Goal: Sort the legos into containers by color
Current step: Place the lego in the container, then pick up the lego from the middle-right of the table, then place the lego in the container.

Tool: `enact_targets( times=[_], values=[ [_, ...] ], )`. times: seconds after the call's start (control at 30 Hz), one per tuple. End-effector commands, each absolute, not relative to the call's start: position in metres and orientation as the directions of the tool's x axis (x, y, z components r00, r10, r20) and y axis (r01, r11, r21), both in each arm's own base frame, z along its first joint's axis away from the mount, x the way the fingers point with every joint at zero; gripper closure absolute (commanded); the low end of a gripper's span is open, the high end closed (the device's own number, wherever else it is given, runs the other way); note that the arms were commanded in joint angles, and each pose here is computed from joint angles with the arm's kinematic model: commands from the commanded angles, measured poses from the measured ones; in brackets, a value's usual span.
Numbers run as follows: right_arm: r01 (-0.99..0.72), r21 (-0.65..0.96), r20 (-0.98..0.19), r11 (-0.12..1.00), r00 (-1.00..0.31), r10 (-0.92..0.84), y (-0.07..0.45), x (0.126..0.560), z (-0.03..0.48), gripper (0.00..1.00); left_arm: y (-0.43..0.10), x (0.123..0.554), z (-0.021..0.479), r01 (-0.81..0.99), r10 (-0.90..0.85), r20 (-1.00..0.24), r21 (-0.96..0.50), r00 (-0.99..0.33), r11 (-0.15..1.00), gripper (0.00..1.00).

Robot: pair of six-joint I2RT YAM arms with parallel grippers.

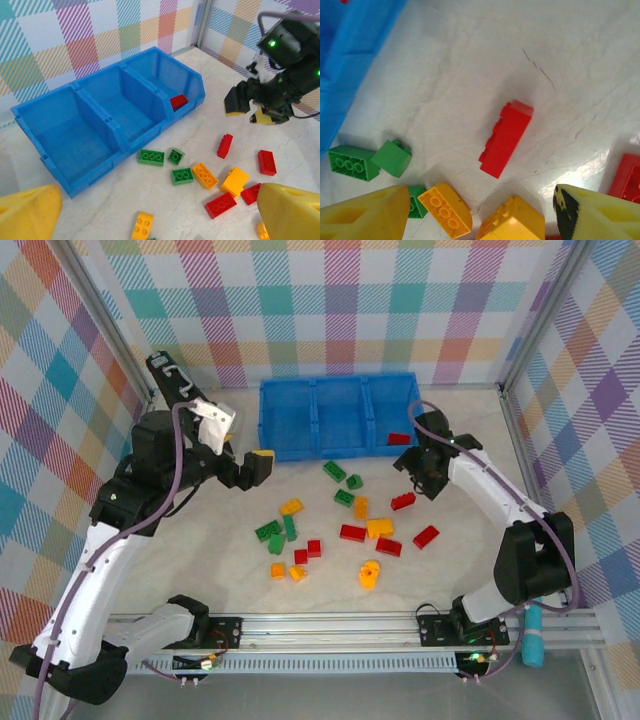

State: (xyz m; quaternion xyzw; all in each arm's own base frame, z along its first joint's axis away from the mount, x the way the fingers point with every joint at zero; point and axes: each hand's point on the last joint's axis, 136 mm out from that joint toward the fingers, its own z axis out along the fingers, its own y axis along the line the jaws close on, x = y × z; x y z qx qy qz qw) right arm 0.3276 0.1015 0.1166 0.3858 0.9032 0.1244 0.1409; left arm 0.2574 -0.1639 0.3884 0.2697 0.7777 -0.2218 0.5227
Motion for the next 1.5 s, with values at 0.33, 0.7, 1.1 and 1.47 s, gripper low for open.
enact_targets(
  times=[0.33, 0.7, 1.1, 1.47],
  values=[
    [0.789, 0.354, -0.043, 0.502, -0.522, 0.852, 0.11, 0.321, 0.064, 0.25, -0.164, 0.242, 0.404, 0.672, 0.158, -0.958, -0.047, -0.241, 0.739, 0.0],
    [0.806, 0.288, -0.009, 0.518, -0.538, 0.843, 0.119, 0.339, 0.021, 0.39, -0.165, 0.25, 0.394, 0.663, 0.17, -0.949, -0.052, -0.266, 0.746, 0.0],
    [0.712, 0.237, -0.101, 0.661, -0.659, 0.745, 0.113, 0.358, 0.03, 0.78, -0.164, 0.255, 0.389, 0.648, 0.175, -0.946, -0.046, -0.272, 0.76, 0.0],
    [0.33, 0.079, -0.44, 0.941, -0.835, 0.33, 0.106, 0.465, 0.133, 0.77, -0.165, 0.265, 0.379, 0.638, 0.193, -0.934, -0.045, -0.3, 0.769, 0.0]
  ],
)
